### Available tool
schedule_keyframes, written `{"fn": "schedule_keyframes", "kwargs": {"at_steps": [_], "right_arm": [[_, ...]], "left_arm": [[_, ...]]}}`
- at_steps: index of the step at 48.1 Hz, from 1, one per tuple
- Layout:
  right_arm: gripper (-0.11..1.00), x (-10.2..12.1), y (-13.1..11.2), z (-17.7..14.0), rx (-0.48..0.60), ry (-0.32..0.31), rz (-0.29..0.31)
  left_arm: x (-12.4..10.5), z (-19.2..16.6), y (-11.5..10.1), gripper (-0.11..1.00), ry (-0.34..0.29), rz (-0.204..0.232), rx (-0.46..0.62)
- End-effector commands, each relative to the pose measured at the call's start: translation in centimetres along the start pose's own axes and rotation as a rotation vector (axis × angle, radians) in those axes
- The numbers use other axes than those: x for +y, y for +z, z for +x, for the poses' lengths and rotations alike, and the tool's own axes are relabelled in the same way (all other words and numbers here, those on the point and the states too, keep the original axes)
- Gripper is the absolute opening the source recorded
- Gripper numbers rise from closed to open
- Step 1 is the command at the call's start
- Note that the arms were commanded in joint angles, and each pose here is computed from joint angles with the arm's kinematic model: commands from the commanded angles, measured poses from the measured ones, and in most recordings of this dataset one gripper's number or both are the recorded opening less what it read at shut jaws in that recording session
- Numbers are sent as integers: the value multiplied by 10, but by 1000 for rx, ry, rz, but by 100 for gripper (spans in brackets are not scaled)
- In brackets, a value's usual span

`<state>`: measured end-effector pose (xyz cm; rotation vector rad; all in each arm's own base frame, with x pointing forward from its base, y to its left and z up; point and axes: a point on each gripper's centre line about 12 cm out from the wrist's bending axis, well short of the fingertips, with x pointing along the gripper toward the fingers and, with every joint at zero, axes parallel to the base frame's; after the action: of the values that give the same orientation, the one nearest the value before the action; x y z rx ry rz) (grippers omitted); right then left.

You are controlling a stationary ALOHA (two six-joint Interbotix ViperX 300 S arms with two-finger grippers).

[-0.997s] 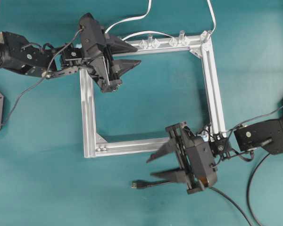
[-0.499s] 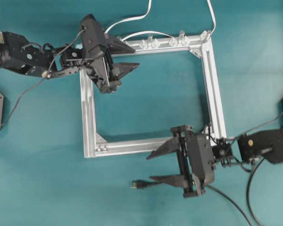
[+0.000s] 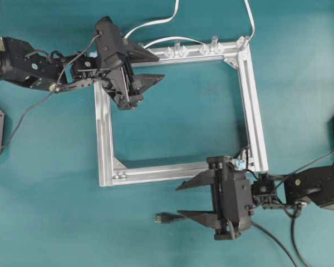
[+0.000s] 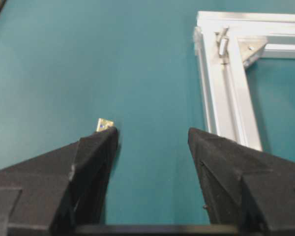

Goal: Insert the wire through the string loop located on the right side.
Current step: 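Open the right gripper and move it toward the black USB cable plug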

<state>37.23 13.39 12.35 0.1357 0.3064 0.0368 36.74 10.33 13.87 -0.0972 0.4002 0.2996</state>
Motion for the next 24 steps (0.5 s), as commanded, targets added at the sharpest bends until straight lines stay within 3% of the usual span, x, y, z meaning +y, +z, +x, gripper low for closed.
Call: {"fn": "schedule_keyframes", "kwargs": {"at_steps": [1,24], "right_arm": [[69,4,12,0,-39,6,10],[69,14,4,0,-20,25,13]], "left_arm": [[0,-3,17,65,1,5,-51],[0,-3,19,65,1,-2,-54]]}}
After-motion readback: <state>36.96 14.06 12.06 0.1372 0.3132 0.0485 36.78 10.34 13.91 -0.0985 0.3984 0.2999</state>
